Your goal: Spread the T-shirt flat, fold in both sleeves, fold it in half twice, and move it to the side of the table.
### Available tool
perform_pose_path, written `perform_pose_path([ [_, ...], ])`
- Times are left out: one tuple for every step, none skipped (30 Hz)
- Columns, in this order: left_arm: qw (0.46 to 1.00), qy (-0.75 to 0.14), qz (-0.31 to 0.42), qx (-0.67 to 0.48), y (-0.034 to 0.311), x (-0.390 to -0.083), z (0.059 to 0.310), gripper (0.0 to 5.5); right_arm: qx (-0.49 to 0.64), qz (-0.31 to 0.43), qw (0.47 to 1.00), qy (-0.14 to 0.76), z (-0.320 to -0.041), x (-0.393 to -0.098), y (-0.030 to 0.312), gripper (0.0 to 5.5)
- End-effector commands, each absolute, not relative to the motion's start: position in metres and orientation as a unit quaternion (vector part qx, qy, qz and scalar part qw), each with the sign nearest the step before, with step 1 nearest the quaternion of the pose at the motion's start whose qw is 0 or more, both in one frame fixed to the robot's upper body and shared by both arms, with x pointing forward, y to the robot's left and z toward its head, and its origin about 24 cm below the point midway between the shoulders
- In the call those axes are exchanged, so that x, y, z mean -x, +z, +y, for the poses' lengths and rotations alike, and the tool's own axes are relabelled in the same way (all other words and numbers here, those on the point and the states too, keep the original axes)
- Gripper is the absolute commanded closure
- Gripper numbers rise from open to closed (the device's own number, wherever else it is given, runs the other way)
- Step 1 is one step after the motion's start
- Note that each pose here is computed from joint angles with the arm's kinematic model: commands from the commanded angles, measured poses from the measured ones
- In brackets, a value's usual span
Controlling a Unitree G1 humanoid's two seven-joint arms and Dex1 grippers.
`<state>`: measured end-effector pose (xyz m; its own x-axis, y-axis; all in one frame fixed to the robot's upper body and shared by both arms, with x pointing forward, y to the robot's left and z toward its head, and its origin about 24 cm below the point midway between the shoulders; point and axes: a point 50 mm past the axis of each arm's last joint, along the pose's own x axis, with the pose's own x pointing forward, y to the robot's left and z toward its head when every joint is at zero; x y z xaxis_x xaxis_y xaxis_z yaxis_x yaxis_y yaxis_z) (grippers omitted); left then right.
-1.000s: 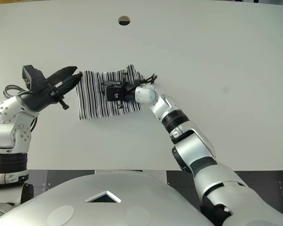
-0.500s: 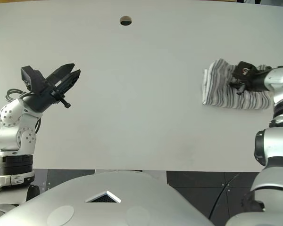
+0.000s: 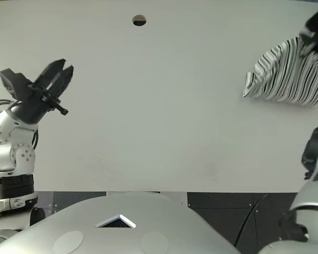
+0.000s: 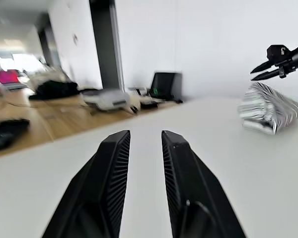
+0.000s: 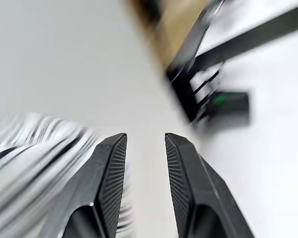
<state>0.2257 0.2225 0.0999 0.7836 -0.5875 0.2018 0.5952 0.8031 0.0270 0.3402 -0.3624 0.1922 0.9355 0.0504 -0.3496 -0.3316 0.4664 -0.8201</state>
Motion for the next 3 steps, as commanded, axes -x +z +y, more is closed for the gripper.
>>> perform_pose_path([
  [0.946, -0.277, -0.161, 0.054, 0.123, -0.243, 0.203, 4.32, 0.466, -0.021, 0.875, 0.127, -0.309, -0.365, 0.206, 4.08],
  [0.943, -0.262, -0.174, 0.111, 0.127, -0.251, 0.197, 4.32, 0.428, -0.064, 0.892, 0.132, -0.288, -0.37, 0.199, 4.08],
  [0.935, -0.259, -0.189, 0.152, 0.133, -0.257, 0.191, 4.32, 0.398, -0.081, 0.902, 0.146, -0.271, -0.372, 0.186, 4.08],
])
